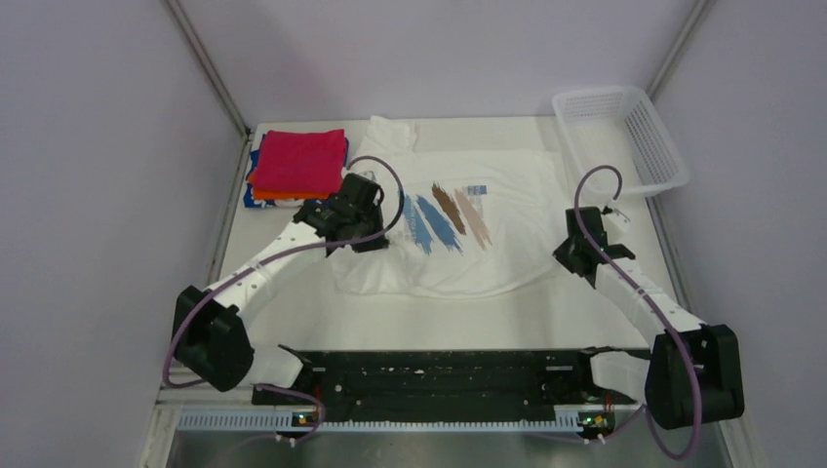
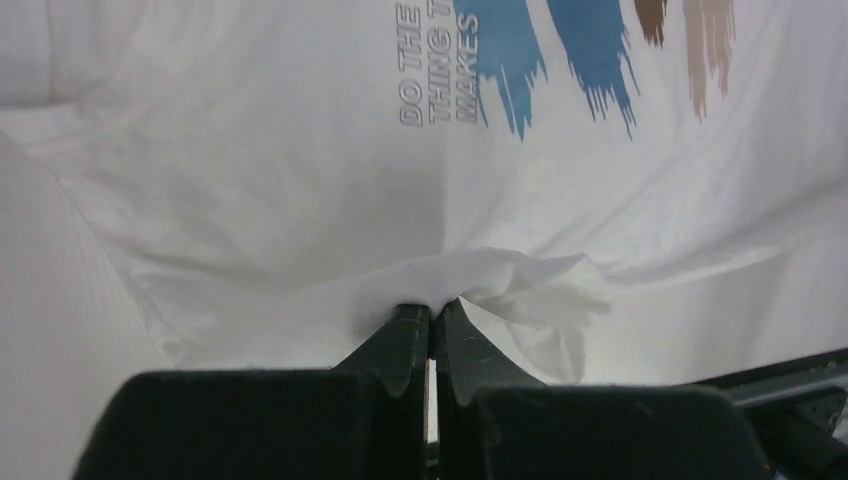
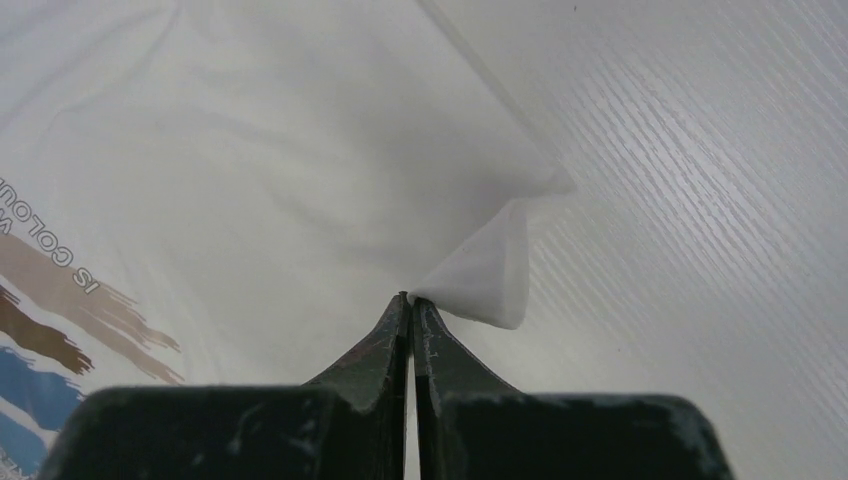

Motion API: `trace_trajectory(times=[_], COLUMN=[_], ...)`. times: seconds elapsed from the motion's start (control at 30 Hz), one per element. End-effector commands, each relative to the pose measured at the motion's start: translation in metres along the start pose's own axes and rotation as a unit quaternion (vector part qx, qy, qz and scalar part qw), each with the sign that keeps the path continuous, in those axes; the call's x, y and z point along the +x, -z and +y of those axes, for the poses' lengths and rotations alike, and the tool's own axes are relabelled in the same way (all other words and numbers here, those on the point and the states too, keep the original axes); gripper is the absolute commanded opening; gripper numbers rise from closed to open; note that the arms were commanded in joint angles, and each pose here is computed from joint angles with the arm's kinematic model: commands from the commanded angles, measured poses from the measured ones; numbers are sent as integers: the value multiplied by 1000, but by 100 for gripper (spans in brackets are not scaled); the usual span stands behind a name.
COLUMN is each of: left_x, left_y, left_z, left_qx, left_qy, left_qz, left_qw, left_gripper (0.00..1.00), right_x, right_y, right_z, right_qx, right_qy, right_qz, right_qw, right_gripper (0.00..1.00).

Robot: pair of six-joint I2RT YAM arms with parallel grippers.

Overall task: Fold and stack the t-shirts
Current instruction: Fold the flattened tshirt in 1/3 of the way

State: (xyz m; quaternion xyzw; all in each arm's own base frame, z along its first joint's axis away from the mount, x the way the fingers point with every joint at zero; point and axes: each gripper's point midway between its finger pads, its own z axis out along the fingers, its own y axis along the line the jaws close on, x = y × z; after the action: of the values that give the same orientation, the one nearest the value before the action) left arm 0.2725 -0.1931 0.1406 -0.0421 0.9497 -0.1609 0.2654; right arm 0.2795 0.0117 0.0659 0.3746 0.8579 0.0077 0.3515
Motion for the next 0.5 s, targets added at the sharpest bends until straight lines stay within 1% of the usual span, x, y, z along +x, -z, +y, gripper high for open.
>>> trace_trajectory(times=[0.0,0.1,0.2,0.47], left_x=[-44,-60,-74,-110], left_y=[-4,-12,-15,-4], left_z=[7,17,18,19], left_qx=[-19,-36,-36,-20], left_qy=[10,16,10,-31], left_qz=[-22,-21,-36,-110], left_qw=[1000,999,999,993], left_gripper=[0,0,0,0], right_x=[-29,-40,-50,-72], right_y=[0,-3,-7,-14], right_z=[20,28,35,51], right_qx=[-7,-2,3,8], right_qy=[13,18,23,30], right_qz=[-27,-37,-49,-62], right_qw=[1000,999,999,998], right_gripper=[0,0,0,0])
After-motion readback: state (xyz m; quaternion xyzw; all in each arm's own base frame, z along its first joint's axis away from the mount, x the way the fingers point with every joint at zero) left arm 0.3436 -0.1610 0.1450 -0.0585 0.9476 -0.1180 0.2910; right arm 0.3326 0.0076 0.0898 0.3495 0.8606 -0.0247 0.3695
